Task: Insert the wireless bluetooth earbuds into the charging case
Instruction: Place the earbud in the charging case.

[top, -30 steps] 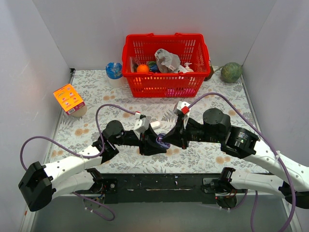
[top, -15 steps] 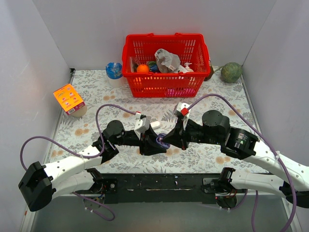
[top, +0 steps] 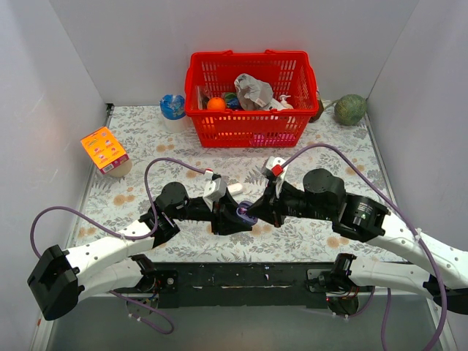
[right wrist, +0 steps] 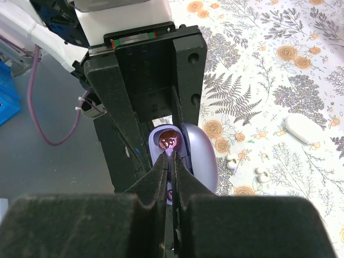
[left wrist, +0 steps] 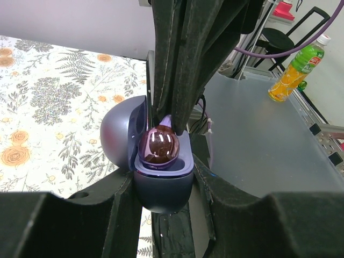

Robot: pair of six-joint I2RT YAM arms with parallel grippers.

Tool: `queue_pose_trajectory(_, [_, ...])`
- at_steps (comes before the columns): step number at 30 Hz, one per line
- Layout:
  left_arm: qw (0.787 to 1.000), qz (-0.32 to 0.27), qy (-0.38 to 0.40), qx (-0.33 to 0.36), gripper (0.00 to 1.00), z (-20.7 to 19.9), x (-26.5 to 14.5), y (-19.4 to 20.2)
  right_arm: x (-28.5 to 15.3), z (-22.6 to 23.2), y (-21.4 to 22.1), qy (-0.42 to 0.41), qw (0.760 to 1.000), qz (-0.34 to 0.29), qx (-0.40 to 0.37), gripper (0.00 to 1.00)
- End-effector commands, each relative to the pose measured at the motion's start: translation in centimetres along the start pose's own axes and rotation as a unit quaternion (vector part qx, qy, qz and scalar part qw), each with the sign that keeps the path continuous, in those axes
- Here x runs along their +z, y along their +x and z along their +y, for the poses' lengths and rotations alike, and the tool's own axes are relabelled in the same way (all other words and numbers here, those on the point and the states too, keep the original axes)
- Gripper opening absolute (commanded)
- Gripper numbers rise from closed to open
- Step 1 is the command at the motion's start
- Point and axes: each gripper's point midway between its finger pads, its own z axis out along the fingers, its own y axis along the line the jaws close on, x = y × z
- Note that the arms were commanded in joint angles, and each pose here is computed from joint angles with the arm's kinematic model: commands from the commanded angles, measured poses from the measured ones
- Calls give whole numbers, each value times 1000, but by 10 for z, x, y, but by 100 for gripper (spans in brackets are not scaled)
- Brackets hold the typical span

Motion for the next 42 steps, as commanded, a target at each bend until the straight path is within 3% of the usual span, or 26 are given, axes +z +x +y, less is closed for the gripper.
queue_pose_trajectory(1, [999, -29, 7, 34, 0, -7, 2, -26, 0, -1, 0, 3, 1000, -6, -6, 1])
queue_pose_trajectory(9, [999, -25, 5, 34, 0, -5, 2, -24, 4, 4, 6, -12, 1000, 25, -12, 1])
queue_pose_trajectory(15, [999, -23, 2, 28, 0, -4, 1, -20, 3, 4, -1, -6, 1000, 14, -12, 10])
queue_pose_trajectory(30, [1000, -19, 3, 24, 0, -4, 1, -17, 3, 4, -16, 2, 1000, 2, -15, 12])
queue_pose_trajectory(42, [1000, -17, 3, 21, 0, -4, 1, -15, 3, 3, -23, 8, 1000, -5, -14, 34])
